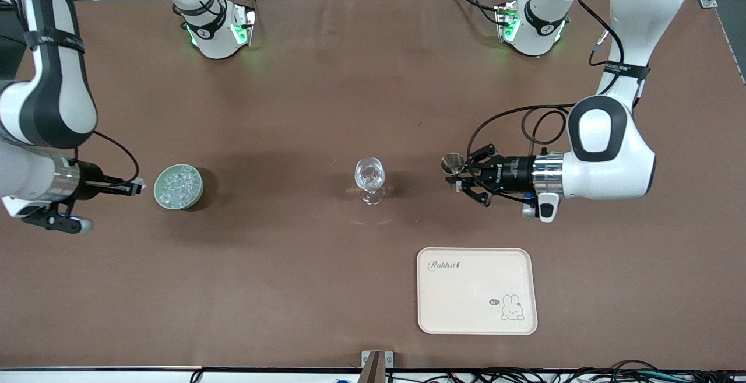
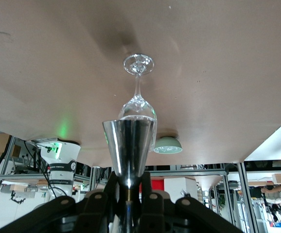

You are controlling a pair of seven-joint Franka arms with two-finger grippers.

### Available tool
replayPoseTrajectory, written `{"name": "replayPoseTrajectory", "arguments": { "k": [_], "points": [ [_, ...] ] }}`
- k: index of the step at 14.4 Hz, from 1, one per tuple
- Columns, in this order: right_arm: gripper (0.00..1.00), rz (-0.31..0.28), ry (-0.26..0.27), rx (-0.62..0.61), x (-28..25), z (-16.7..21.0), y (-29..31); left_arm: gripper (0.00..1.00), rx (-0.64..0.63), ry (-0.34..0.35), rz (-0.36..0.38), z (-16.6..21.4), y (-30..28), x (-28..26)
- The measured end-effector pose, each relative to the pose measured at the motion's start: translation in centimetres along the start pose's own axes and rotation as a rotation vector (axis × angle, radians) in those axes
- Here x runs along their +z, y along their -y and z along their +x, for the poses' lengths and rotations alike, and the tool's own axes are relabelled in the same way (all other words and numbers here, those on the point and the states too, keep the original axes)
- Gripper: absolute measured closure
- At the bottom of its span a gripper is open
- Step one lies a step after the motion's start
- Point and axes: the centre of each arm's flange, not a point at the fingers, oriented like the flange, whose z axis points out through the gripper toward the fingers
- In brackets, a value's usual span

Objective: Pour wine and add ice with both arms
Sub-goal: 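Carry the jigger to the wine glass while the right gripper lifts the ice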

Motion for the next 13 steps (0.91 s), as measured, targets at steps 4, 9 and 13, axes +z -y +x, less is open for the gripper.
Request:
{"name": "replayPoseTrajectory", "arguments": {
  "k": [4, 9, 13],
  "points": [
    [0.78, 0.007, -0.027, -0.009, -4.7, -0.5, 1.4, 0.78, 0.048, -0.127, 0.022, -2.9, 0.0, 3.8],
    [0.78, 0.047, -0.055, 0.060, -7.0, -2.9, 8.3, 0.78, 0.055, -0.250, 0.023, -4.1, -0.8, 6.9],
    [0.78, 0.053, -0.049, 0.132, -7.7, -6.0, 14.7, 0.78, 0.026, -0.297, -0.019, -4.6, -1.3, 9.4]
  ]
}}
